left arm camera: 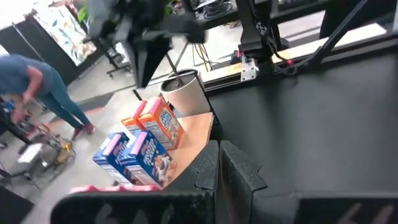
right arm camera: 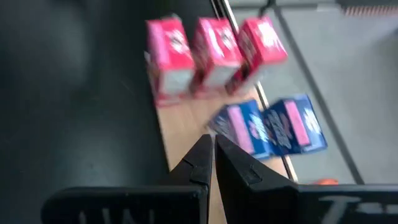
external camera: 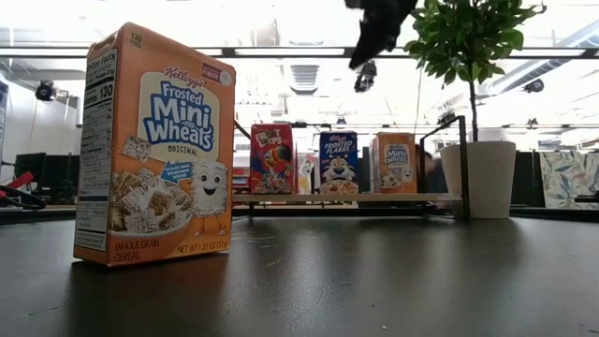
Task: Stack cereal on shelf
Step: Put the orange cereal box aligned with the other orange cereal boxes on the shelf
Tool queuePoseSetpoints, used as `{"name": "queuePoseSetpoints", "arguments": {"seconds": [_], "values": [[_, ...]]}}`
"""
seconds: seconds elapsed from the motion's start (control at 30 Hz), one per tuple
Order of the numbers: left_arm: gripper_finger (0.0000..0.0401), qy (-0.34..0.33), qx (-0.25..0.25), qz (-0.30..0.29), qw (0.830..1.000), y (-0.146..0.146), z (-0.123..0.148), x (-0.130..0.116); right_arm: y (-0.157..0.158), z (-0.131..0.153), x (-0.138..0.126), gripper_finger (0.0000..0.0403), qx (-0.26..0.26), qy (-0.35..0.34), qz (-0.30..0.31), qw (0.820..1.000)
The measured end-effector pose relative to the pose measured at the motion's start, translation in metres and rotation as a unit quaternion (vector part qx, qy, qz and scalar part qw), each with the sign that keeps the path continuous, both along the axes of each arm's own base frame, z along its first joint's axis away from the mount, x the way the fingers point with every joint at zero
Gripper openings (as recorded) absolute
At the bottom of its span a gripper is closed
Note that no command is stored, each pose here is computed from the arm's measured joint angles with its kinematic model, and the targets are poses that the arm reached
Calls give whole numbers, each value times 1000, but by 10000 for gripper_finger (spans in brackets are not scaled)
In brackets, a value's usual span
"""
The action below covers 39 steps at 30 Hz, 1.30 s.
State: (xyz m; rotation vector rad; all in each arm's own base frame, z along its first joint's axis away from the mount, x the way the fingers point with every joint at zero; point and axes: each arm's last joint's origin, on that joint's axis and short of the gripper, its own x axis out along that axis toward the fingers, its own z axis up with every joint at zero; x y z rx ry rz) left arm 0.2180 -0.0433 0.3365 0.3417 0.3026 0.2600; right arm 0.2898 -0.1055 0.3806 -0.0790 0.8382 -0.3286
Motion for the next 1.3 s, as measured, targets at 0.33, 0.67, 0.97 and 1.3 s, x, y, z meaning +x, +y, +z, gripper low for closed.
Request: {"name": "queuePoseSetpoints", "arguments": {"seconds": [0.33, 0.67, 0.97, 1.3], "values": [[0, -36, -132, -53, 989, -7, 8, 6, 73, -8, -39, 11, -44, -79, 29, 995], [5, 69, -391, -77, 915, -24, 16, 36, 121, -50, -66, 11, -41, -191, 124, 973], [51, 247, -476, 79, 840, -65, -1, 65, 135, -88, -79, 11, -63, -211, 91, 971], [176, 396, -264, 124, 871, -121, -41, 92, 137, -96, -78, 11, -71, -199, 76, 974]]}}
